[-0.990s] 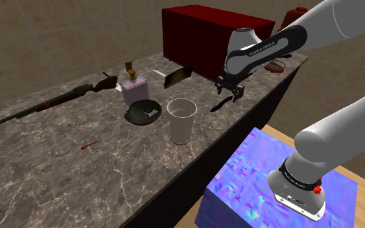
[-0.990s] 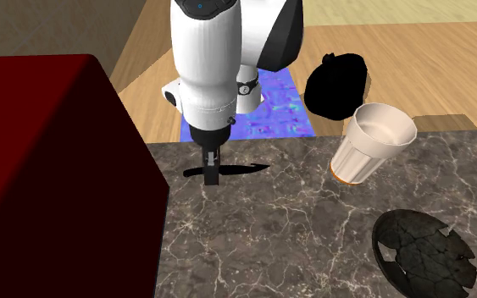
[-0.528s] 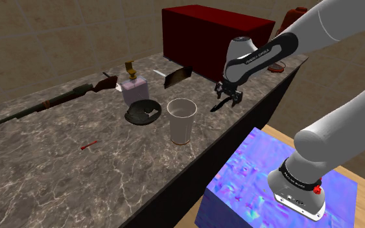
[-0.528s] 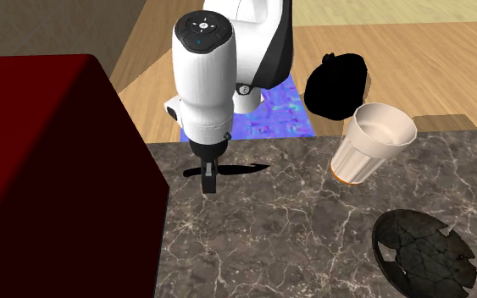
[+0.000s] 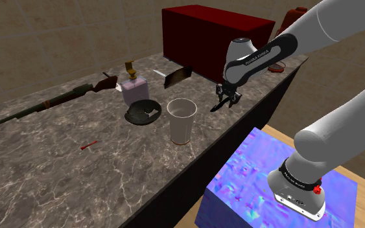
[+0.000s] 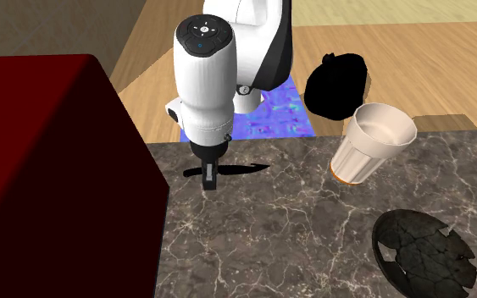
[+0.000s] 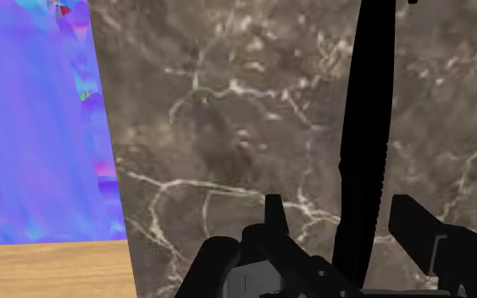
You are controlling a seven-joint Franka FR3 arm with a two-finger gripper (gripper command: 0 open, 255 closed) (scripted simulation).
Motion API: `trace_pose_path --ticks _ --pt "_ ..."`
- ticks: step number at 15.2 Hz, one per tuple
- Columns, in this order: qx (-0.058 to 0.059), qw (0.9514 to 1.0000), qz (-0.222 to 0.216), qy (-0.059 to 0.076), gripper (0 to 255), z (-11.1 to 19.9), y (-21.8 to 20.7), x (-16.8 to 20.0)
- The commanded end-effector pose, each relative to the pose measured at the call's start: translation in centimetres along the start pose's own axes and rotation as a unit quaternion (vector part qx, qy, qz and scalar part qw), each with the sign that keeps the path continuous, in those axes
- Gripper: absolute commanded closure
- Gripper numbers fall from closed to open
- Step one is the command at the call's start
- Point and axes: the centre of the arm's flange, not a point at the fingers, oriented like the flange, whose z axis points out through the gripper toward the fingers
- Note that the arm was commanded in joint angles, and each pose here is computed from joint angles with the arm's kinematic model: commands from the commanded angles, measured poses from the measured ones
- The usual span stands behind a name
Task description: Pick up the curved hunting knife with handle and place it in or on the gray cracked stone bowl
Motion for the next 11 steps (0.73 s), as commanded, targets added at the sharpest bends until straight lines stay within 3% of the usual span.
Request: trace_pose_path --ticks 1,11 --pt "0.000 1.0000 0.000 0.000 255 0.0 0.0 0.0" --pt "0.000 1.0000 0.000 0.000 255 -1.0 0.0 0.1"
